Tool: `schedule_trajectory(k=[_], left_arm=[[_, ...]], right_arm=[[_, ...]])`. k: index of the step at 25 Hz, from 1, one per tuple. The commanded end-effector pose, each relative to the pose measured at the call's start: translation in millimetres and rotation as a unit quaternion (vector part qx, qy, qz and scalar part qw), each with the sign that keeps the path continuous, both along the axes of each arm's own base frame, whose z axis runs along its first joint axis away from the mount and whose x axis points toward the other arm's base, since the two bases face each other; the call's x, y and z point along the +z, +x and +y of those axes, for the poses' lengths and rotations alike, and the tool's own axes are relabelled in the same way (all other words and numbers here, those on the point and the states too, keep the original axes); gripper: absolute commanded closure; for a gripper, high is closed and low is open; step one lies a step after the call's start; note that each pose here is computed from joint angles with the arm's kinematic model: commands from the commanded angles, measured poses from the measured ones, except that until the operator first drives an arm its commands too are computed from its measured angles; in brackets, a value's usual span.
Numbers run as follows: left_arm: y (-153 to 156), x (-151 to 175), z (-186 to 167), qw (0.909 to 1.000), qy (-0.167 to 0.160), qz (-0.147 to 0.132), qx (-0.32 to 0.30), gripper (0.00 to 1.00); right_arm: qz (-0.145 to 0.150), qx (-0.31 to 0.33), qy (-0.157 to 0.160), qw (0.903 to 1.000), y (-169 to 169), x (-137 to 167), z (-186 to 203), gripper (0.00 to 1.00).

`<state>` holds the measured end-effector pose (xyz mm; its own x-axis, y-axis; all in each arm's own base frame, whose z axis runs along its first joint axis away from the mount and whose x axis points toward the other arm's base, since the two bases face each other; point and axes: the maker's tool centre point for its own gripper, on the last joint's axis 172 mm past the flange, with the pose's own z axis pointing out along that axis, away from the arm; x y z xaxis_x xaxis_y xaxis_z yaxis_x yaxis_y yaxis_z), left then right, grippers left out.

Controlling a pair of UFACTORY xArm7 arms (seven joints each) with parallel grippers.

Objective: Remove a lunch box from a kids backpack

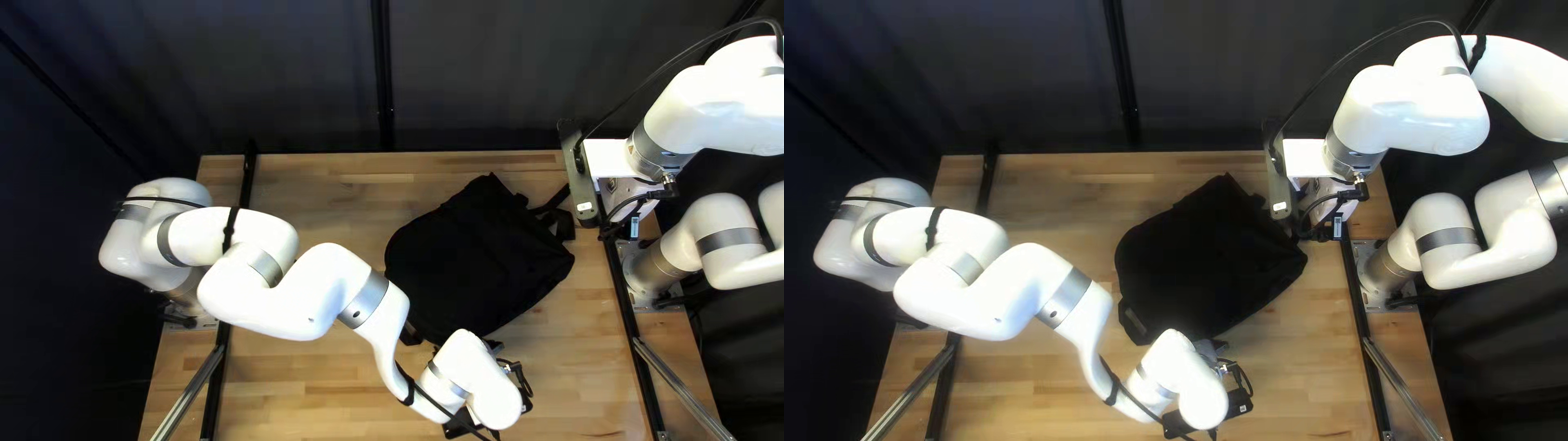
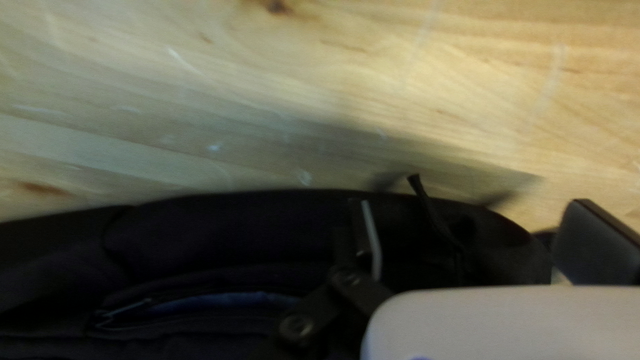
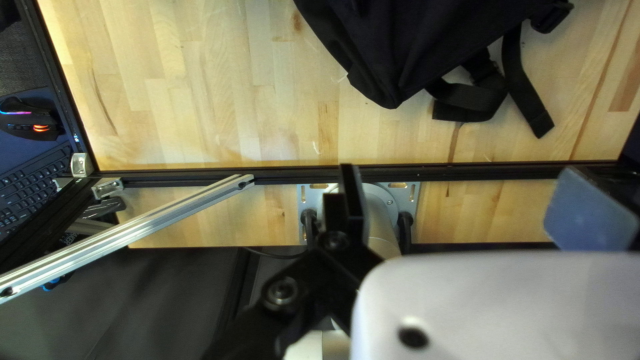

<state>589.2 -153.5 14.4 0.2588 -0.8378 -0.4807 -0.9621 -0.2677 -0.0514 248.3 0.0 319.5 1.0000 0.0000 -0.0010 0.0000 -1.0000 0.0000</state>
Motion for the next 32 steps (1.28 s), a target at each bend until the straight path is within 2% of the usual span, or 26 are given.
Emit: schedule_trajectory(k=[1,5,15,21,23,24,25,26,30,32], left_arm=[[-15.8,3.8,4.9,1.0,-0.002,0.005,0.001,0.99],[-22.6,5.4,6.1,0.9999,-0.001,0.01,0.002,1.0],[-24.7,35.5,-7.2,1.0,-0.002,-0.001,0.005,0.99],[-31.2,39.8,-17.7,0.9997,-0.026,-0.004,-0.003,0.99],[-31.1,37.5,-21.2,0.9993,-0.037,-0.005,-0.006,0.94],[-30.9,35.6,-22.5,0.9991,-0.042,-0.004,-0.007,0.62],[-30.8,33.8,-22.8,0.9989,-0.046,-0.004,-0.009,0.23],[-30.3,30.6,-23.6,0.9986,-0.052,-0.003,-0.01,0.07],[-30.5,27.6,-24.2,0.9977,-0.066,-0.002,-0.013,0.0],[-30.8,27.0,-24.7,0.9975,-0.07,-0.001,-0.014,0.0]], right_arm=[[0.0,0.0,0.0,1.0,0.0,0.0,0.0,0.0],[0.0,0.0,0.0,1.0,0.0,0.0,0.0,0.0],[0.0,0.0,0.0,1.0,0.0,0.0,0.0,0.0],[0.0,0.0,0.0,1.0,0.0,0.0,0.0,0.0],[0.0,0.0,0.0,1.0,0.0,0.0,0.0,0.0],[0.0,0.0,0.0,1.0,0.0,0.0,0.0,0.0],[0.0,0.0,0.0,1.0,0.0,0.0,0.0,0.0],[0.0,0.0,0.0,1.0,0.0,0.0,0.0,0.0],[0.0,0.0,0.0,1.0,0.0,0.0,0.0,0.0],[0.0,0.0,0.0,1.0,0.0,0.0,0.0,0.0]])
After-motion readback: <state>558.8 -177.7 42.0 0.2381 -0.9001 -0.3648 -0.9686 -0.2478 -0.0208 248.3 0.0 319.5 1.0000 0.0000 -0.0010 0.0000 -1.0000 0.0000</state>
